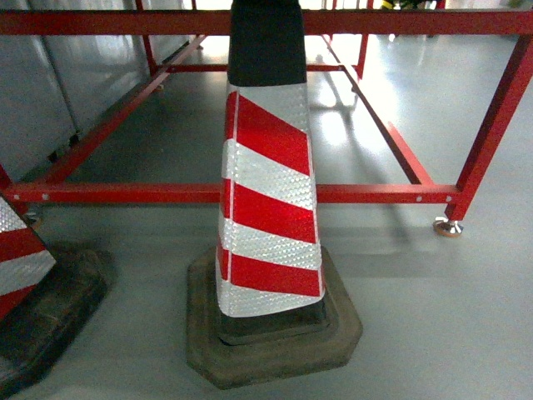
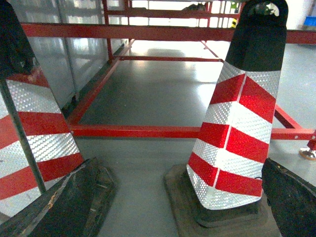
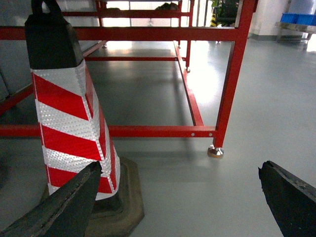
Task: Pick blue part to blue bin on bottom shelf
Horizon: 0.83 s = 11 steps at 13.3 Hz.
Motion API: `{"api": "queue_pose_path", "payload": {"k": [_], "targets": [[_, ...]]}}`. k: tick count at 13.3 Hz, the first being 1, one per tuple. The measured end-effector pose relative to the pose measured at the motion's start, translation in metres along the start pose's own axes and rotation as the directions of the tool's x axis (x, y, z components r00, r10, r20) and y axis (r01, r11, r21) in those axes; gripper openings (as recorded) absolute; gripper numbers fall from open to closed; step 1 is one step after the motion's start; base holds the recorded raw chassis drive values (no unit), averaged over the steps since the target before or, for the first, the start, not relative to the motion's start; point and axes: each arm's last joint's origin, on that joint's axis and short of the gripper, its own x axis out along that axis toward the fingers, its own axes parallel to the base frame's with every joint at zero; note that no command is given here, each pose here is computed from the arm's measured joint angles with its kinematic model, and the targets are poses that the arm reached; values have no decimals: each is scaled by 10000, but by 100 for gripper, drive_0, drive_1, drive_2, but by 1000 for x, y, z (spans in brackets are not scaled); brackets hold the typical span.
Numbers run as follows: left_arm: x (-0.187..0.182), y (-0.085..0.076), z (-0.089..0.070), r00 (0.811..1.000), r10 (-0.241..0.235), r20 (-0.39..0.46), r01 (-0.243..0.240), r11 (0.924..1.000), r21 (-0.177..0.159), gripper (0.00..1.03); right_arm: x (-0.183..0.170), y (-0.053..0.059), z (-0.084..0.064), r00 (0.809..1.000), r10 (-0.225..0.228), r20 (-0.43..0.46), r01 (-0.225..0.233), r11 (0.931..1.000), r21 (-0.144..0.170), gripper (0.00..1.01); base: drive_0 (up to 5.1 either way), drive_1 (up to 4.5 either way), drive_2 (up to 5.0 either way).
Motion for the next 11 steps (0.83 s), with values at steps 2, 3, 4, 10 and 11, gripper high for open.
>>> {"api": "queue_pose_path", "payload": {"k": [2,3,4,10,11], "targets": [[0,0,0,10000,0,-4,0,10000,0,98,0,0,0,10000,0,0,0,10000,4,98,0,0,0],[0,0,0,10000,0,0,0,10000,0,98,0,0,0,10000,0,0,0,10000,0,98,0,0,0],[0,0,0,10000,0,0,0,10000,0,98,0,0,0,10000,0,0,0,10000,0,98,0,0,0],[0,0,0,10000,0,0,0,10000,0,98,0,0,0,10000,0,0,0,10000,0,98,0,0,0],[0,0,0,10000,0,0,0,10000,-4,98,0,0,0,10000,0,0,0,10000,0,98,0,0,0]]}}
